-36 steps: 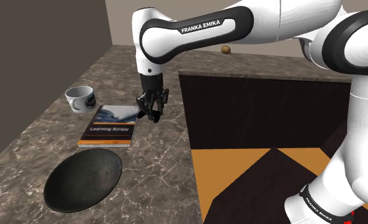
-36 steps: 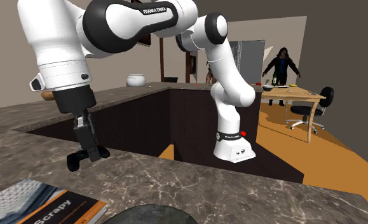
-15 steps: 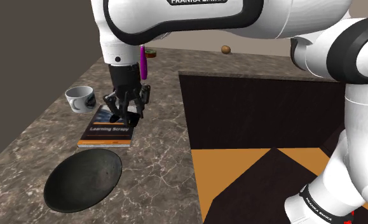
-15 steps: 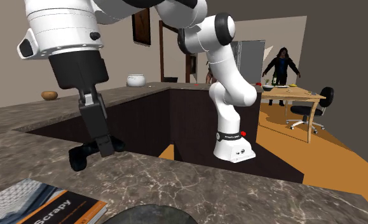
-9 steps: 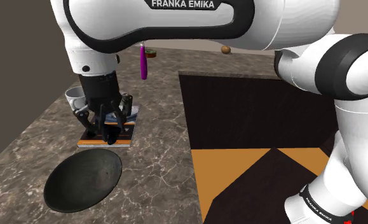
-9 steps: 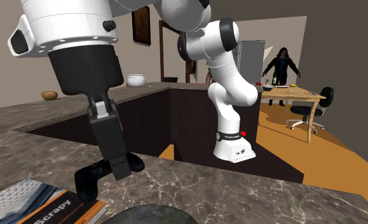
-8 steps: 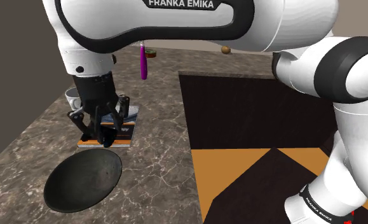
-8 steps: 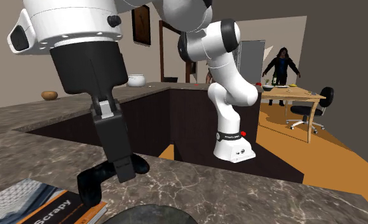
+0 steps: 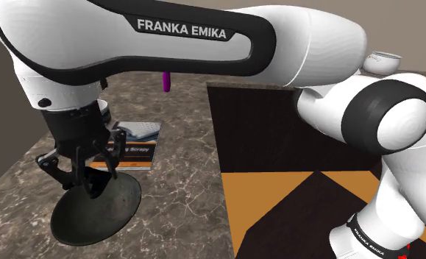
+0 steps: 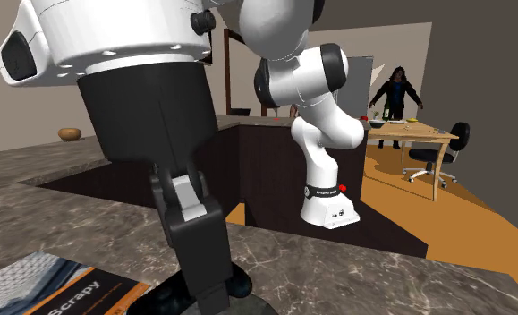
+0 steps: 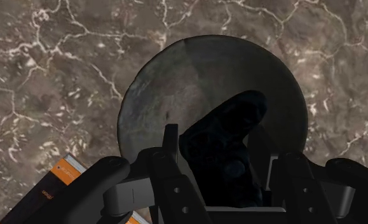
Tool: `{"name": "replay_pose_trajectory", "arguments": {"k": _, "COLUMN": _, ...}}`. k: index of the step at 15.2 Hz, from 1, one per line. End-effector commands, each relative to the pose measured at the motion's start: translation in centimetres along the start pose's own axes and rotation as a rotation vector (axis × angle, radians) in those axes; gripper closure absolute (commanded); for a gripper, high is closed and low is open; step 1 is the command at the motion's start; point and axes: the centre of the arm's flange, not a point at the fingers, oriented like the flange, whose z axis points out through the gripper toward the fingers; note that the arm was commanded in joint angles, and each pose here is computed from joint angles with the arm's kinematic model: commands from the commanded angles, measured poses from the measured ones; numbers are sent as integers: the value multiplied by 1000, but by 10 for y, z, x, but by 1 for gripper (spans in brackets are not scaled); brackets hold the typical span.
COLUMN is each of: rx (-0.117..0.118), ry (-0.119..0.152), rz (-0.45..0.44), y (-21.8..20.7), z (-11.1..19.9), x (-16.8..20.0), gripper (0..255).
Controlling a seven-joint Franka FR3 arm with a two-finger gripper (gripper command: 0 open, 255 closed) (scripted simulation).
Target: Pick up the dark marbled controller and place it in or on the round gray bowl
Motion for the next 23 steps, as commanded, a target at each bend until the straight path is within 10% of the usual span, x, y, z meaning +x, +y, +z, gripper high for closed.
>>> {"name": "replay_pose_trajectory", "arguments": {"k": 1, "rx": 0, "ry": 0, "rz": 1, "y": 0, "z": 10, "x": 1, "gripper": 255}}
{"name": "replay_pose_trajectory", "arguments": {"k": 19, "rx": 0, "ry": 0, "rz": 1, "y": 3, "z": 63, "x": 10, "gripper": 255}}
{"name": "replay_pose_trajectory", "arguments": {"k": 20, "rx": 0, "ry": 0, "rz": 1, "y": 3, "z": 63, "x": 10, "gripper": 0}}
{"name": "replay_pose_trajectory", "arguments": {"k": 23, "rx": 0, "ry": 0, "rz": 1, "y": 3, "z": 63, "x": 10, "gripper": 0}}
